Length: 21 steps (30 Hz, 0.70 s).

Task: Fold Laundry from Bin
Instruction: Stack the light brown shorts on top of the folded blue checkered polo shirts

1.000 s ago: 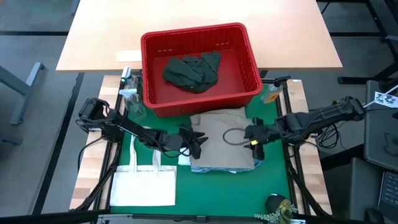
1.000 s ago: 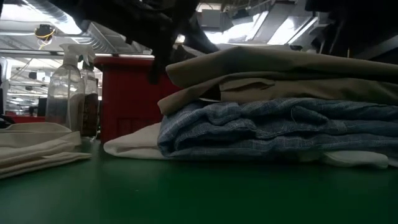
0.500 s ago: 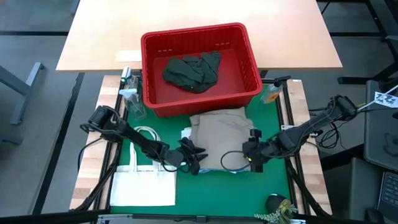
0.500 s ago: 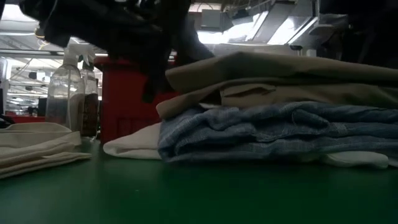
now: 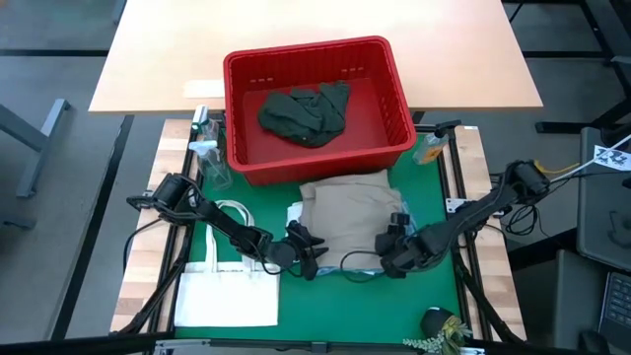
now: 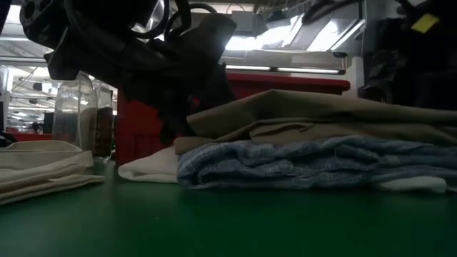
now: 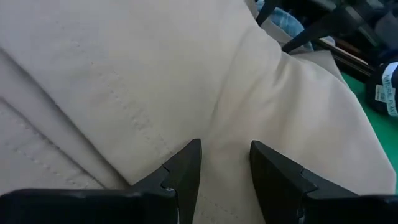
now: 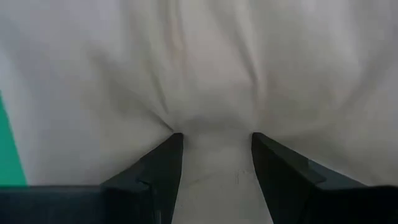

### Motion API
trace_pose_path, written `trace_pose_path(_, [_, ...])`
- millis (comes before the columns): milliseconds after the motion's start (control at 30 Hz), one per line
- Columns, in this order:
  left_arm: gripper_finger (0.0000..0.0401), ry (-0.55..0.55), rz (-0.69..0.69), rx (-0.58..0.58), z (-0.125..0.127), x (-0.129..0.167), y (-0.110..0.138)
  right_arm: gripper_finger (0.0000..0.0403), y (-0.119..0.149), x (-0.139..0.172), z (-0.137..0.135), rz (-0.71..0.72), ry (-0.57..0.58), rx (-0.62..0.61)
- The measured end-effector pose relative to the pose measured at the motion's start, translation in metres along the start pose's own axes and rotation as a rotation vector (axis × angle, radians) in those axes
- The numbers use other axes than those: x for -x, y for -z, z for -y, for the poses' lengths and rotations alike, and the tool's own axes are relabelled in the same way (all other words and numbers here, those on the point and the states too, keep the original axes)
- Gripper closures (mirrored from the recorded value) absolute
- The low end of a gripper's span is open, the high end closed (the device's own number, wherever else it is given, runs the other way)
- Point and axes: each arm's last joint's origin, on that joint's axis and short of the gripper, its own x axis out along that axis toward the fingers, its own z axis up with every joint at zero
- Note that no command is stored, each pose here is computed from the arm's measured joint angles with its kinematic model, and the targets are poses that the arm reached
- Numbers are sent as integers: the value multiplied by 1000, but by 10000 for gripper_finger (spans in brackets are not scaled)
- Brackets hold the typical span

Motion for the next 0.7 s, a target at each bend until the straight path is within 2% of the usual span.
trace_pose_path(300, [266, 36, 9, 14, 3, 2, -4, 207, 2, 12, 5, 13, -46, -8])
trace_pose_path(367, [266, 66, 47, 41, 7, 5, -13, 207, 2, 20, 9, 36, -65, -18])
trace_pose_path(500, [266, 116, 144, 23, 17, 17, -38, 207, 2, 41, 18, 103, -106, -45])
trace_pose_path(700, [266, 93, 285, 16, 13, 19, -67, 207, 2, 74, 36, 252, -75, -42])
